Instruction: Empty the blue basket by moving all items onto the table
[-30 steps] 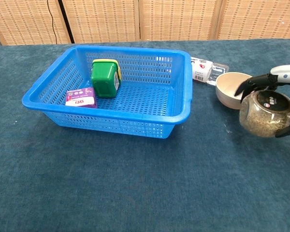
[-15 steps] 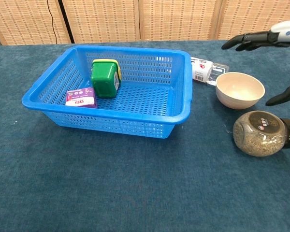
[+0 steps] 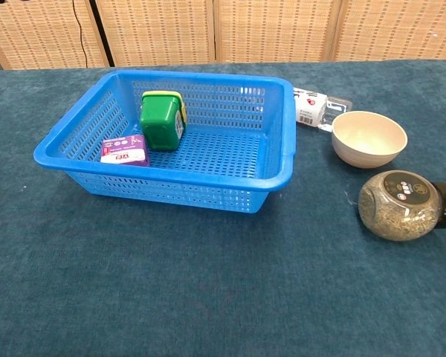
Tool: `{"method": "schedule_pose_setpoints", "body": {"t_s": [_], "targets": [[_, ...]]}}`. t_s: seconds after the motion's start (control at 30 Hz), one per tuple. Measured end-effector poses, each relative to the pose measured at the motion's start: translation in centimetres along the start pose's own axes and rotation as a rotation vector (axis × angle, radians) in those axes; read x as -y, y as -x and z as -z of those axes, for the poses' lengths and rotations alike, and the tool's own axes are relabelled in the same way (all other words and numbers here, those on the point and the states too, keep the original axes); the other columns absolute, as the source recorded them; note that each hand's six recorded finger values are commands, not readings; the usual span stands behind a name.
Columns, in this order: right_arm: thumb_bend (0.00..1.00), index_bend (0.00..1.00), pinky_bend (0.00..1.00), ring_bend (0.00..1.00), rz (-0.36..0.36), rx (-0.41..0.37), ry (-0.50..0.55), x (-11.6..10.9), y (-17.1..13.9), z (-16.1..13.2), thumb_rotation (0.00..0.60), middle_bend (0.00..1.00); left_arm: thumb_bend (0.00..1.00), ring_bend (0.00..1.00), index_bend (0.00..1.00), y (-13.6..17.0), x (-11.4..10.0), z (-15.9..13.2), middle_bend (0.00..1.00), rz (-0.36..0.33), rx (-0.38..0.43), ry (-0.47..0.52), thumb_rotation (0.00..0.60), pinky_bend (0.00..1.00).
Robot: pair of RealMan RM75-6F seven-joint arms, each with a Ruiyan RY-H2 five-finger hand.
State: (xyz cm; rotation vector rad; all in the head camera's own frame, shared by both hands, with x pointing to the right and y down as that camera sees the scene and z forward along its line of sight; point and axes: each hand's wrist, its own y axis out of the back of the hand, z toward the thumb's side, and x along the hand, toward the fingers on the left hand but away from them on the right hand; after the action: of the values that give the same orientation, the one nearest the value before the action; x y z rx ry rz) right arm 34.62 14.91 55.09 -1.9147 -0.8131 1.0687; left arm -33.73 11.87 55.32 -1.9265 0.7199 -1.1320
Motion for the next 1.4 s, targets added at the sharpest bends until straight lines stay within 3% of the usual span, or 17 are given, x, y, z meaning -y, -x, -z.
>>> {"method": "schedule_pose_setpoints", "body": {"t_s": [0.17,0.4,0.7,1.07,1.27,1.4], "targets": [[0.00,0.00,0.00,0.00,0.100,0.118,-0.001,-0.2,-3.7,3.0,0.600,0.00,0.05,0.00,0.00,-4.3,0.4,-3.1,0.00,0.025,0.087,-0.045,0.600,0.00],[0.00,0.00,0.00,0.00,0.176,0.224,0.036,0.4,-7.3,5.6,0.600,0.00,0.05,0.00,0.00,-9.0,2.3,-4.7,0.00,0.060,0.077,-0.098,0.600,0.00],[0.00,0.00,0.00,0.00,0.193,0.228,0.040,0.3,-7.8,6.7,0.600,0.00,0.05,0.00,0.00,-13.5,5.5,-3.9,0.00,0.113,-0.026,-0.104,0.600,0.00],[0.00,0.00,0.00,0.00,0.205,0.241,0.055,0.1,-7.6,7.3,0.600,0.00,0.05,0.00,0.00,-16.7,9.4,-4.3,0.00,0.159,-0.047,-0.102,0.600,0.01],[0.00,0.00,0.00,0.00,0.197,0.249,0.057,0.3,-7.4,7.6,0.600,0.00,0.05,0.00,0.00,-18.3,11.1,-4.9,0.00,0.179,-0.053,-0.093,0.600,0.07],[0.00,0.00,0.00,0.00,0.194,0.258,0.061,0.4,-7.3,7.9,0.600,0.00,0.05,0.03,0.03,-19.0,12.1,-5.4,0.01,0.199,-0.053,-0.093,0.600,0.17]]}}
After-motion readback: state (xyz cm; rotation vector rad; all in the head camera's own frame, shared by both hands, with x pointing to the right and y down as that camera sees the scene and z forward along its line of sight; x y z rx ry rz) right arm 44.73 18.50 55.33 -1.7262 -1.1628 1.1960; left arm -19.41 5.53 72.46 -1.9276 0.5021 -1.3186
